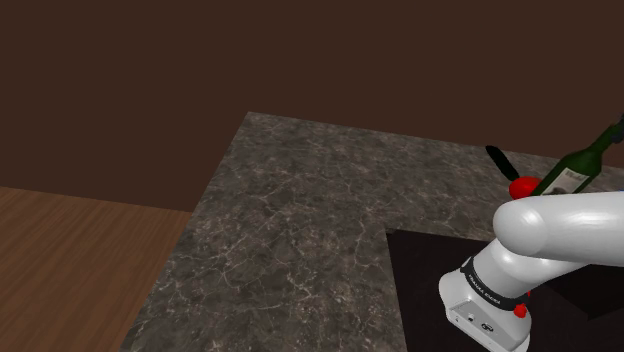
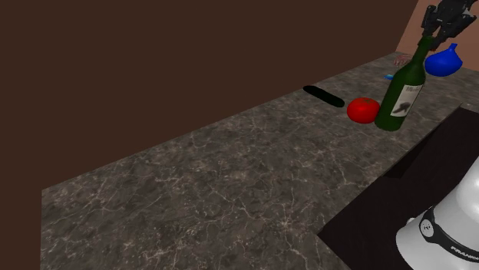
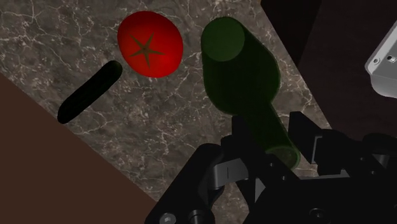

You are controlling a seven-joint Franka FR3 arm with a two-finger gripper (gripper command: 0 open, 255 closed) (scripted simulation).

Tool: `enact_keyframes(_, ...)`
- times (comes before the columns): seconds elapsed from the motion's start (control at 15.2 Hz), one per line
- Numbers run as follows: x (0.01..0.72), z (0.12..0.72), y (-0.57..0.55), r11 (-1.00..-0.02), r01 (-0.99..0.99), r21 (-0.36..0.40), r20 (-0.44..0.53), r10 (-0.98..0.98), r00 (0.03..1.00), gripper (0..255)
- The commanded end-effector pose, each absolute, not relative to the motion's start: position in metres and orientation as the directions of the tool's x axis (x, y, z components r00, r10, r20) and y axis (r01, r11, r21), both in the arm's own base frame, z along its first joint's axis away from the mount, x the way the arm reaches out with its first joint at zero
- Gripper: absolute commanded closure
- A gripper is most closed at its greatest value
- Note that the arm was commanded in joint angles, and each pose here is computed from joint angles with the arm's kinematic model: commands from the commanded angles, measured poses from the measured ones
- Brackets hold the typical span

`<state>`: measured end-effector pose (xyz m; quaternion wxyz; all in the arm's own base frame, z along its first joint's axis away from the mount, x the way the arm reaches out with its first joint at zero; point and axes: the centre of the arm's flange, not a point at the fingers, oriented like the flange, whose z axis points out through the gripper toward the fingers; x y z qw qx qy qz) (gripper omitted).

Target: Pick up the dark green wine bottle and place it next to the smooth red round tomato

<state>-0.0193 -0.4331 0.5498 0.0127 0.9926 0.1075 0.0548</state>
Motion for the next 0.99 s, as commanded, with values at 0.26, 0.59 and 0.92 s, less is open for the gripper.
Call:
enact_keyframes(0.26, -0.019, 0.517, -0.433, -0.977, 0.212, 0.038, 0.106, 0.215, 0.971, 255)
enact_keyframes(0.59, -0.019, 0.491, -0.433, -0.977, 0.212, 0.038, 0.106, 0.215, 0.971, 255)
enact_keyframes(0.92, -0.019, 0.469, -0.433, -0.977, 0.212, 0.038, 0.106, 0.215, 0.971, 255)
